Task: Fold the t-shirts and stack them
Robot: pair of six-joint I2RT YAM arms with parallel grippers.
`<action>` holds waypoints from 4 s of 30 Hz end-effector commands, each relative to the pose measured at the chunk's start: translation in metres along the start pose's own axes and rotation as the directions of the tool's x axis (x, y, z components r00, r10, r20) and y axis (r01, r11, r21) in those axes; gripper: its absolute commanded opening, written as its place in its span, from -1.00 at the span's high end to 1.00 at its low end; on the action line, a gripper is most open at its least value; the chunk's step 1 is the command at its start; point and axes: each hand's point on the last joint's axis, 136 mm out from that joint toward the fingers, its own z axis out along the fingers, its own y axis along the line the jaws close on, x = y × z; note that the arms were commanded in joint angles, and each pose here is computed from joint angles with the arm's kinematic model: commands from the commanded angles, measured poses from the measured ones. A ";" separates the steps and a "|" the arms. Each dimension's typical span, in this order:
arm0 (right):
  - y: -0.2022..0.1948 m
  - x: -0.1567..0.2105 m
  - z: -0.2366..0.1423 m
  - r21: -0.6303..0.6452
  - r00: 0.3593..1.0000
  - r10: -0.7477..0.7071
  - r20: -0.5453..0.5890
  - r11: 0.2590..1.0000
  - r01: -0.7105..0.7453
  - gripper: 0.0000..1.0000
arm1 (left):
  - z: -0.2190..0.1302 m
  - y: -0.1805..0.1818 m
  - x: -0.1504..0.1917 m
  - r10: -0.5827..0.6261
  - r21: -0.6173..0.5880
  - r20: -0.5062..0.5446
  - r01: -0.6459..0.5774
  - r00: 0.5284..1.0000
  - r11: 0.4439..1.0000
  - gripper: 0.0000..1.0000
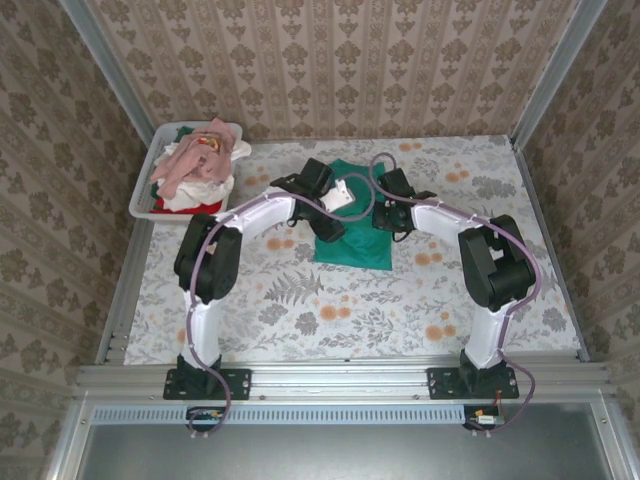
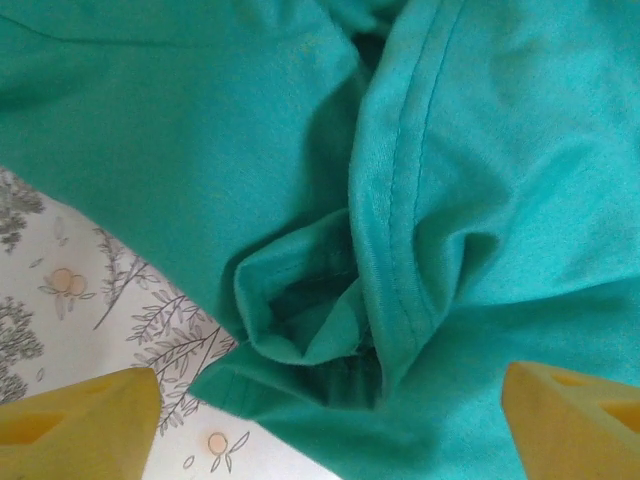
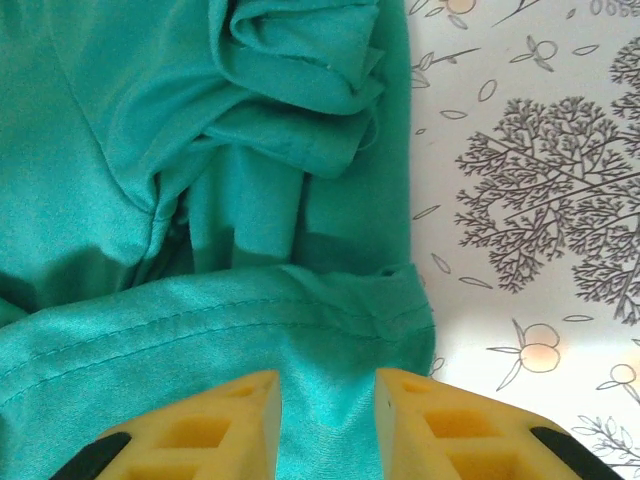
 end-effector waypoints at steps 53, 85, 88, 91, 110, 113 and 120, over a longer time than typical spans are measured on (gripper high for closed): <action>-0.026 0.048 -0.034 -0.044 0.998 0.050 -0.044 0.998 -0.052 0.41 | -0.007 -0.056 0.070 -0.740 0.220 0.019 0.719 0.673 0.659 -0.47; -0.006 0.182 -0.058 -0.084 0.991 -0.005 -0.134 0.996 -0.006 0.73 | -0.027 -0.127 0.101 -0.798 0.301 -0.055 0.772 0.600 0.560 0.78; -0.012 0.209 -0.073 -0.077 0.989 -0.010 -0.146 0.997 -0.001 0.74 | -0.039 -0.147 0.131 -0.825 0.257 -0.081 0.811 0.560 0.525 0.77; -0.020 0.235 -0.084 -0.063 0.986 0.002 -0.167 0.998 -0.013 0.76 | -0.050 -0.171 0.149 -0.839 0.230 -0.098 0.832 0.535 0.504 0.75; -0.036 0.243 -0.120 -0.080 0.994 -0.007 -0.109 0.997 -0.001 0.36 | -0.098 -0.187 0.150 -0.836 0.213 0.001 0.816 0.549 0.537 -0.24; -0.050 0.244 -0.126 -0.034 0.995 -0.006 -0.104 0.999 0.003 0.21 | -0.097 -0.199 0.146 -0.823 0.224 -0.008 0.803 0.569 0.553 -0.26; -0.038 0.241 -0.125 -0.112 0.997 -0.010 -0.080 0.994 0.001 0.14 | -0.079 -0.223 0.151 -0.815 0.220 -0.043 0.801 0.578 0.556 -0.39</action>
